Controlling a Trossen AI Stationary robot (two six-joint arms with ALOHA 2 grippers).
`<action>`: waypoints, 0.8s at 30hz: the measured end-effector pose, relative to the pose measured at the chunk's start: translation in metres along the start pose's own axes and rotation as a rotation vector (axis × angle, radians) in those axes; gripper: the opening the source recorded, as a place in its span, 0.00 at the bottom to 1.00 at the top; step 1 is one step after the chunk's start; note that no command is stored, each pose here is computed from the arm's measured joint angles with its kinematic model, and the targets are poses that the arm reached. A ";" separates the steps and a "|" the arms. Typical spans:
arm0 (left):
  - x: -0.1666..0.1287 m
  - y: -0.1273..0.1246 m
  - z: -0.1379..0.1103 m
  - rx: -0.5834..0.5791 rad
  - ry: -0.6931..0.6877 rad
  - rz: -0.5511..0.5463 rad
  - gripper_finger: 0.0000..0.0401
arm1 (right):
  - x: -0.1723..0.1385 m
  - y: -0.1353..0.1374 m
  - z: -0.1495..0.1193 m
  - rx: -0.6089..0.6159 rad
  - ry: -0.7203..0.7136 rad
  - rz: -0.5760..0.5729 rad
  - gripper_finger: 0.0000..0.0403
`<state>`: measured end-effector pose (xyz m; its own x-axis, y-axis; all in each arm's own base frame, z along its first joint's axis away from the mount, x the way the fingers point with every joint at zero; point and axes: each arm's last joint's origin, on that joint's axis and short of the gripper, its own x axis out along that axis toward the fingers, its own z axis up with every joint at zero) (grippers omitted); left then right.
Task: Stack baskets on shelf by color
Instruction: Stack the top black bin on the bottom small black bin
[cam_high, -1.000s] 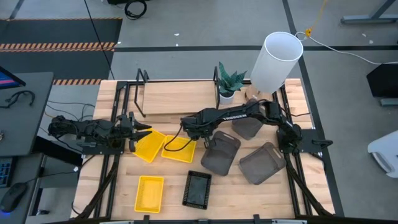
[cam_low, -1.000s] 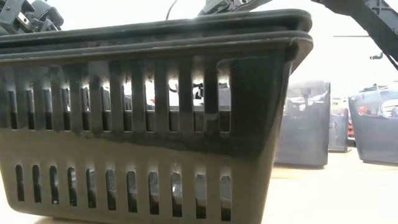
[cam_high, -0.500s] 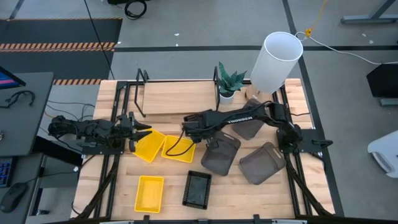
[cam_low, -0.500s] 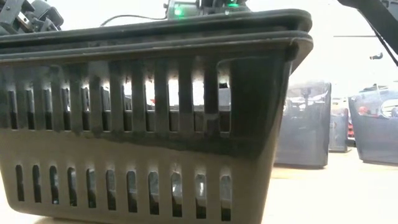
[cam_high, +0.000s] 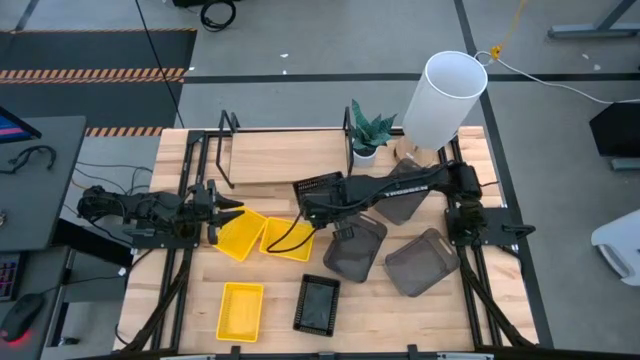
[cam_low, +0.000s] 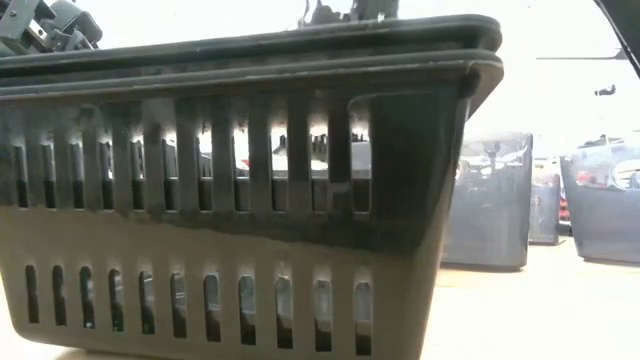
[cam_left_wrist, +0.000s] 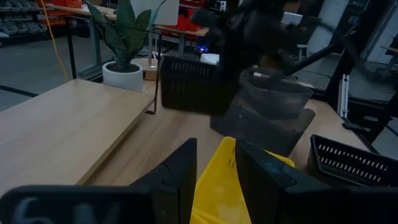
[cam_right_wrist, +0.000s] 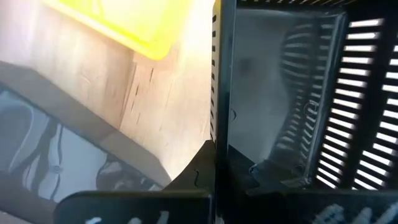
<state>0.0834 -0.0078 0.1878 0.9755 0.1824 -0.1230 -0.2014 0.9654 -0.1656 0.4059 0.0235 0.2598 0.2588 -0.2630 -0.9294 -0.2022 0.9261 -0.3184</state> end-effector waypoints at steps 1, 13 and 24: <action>0.000 0.000 0.000 0.000 0.000 0.000 0.29 | -0.005 0.001 0.000 0.003 -0.013 -0.005 0.02; 0.000 0.000 0.000 0.000 0.000 0.000 0.29 | -0.050 0.038 0.000 -0.062 -0.129 -0.022 0.02; 0.000 0.000 0.000 0.000 0.000 0.000 0.29 | -0.068 0.089 0.005 -0.174 -0.209 0.016 0.02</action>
<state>0.0834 -0.0078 0.1878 0.9755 0.1825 -0.1230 -0.2015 0.9653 -0.1659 0.3747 0.1252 0.2954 0.4397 -0.1707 -0.8818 -0.3624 0.8646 -0.3481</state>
